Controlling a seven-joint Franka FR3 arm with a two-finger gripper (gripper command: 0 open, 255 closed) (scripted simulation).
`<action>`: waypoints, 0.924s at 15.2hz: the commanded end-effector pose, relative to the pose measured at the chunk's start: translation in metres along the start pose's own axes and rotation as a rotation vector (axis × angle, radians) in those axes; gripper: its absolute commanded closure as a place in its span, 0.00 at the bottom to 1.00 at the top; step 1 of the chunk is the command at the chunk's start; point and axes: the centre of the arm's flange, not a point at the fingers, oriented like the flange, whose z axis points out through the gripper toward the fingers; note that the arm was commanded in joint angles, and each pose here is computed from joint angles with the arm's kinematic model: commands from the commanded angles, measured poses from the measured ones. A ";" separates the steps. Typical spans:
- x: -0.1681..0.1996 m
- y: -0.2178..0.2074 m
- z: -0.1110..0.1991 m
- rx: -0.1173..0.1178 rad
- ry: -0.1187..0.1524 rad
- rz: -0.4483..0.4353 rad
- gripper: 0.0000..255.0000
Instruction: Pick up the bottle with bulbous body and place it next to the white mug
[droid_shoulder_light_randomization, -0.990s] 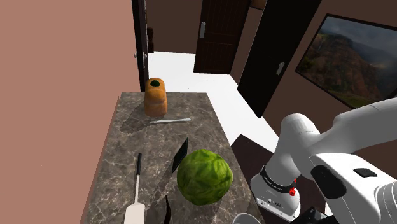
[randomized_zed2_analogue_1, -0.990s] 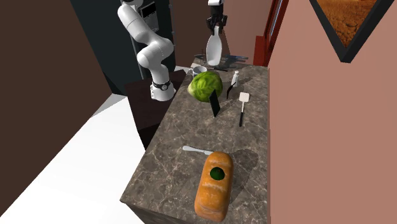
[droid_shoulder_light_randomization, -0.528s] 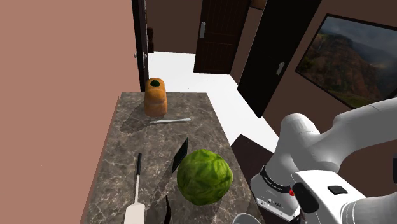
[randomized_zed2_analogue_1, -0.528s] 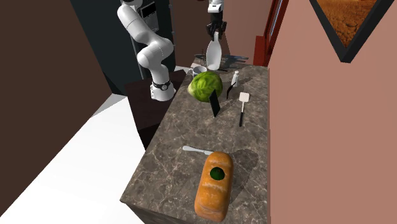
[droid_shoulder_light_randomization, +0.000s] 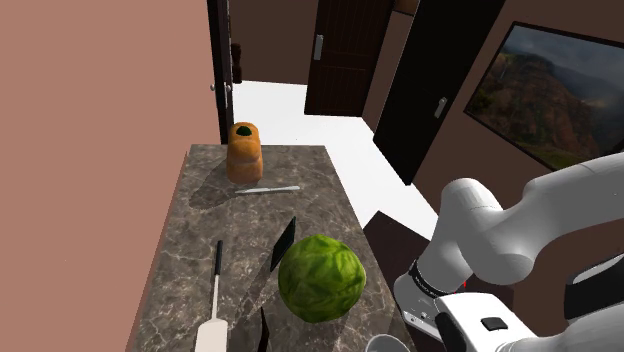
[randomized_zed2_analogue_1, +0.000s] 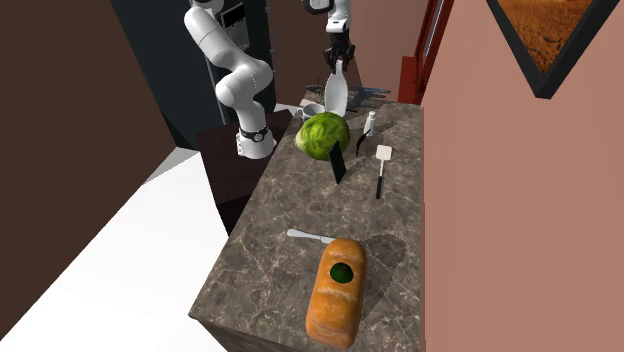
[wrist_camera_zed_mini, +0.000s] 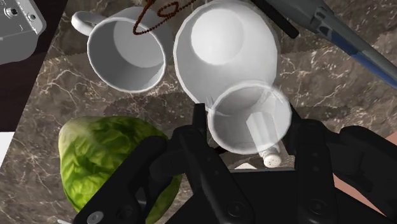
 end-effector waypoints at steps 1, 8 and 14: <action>-0.001 0.000 0.007 0.001 0.000 0.000 1.00; -0.001 0.000 0.007 0.001 0.000 0.000 1.00; -0.001 0.000 0.007 0.001 0.000 0.000 0.00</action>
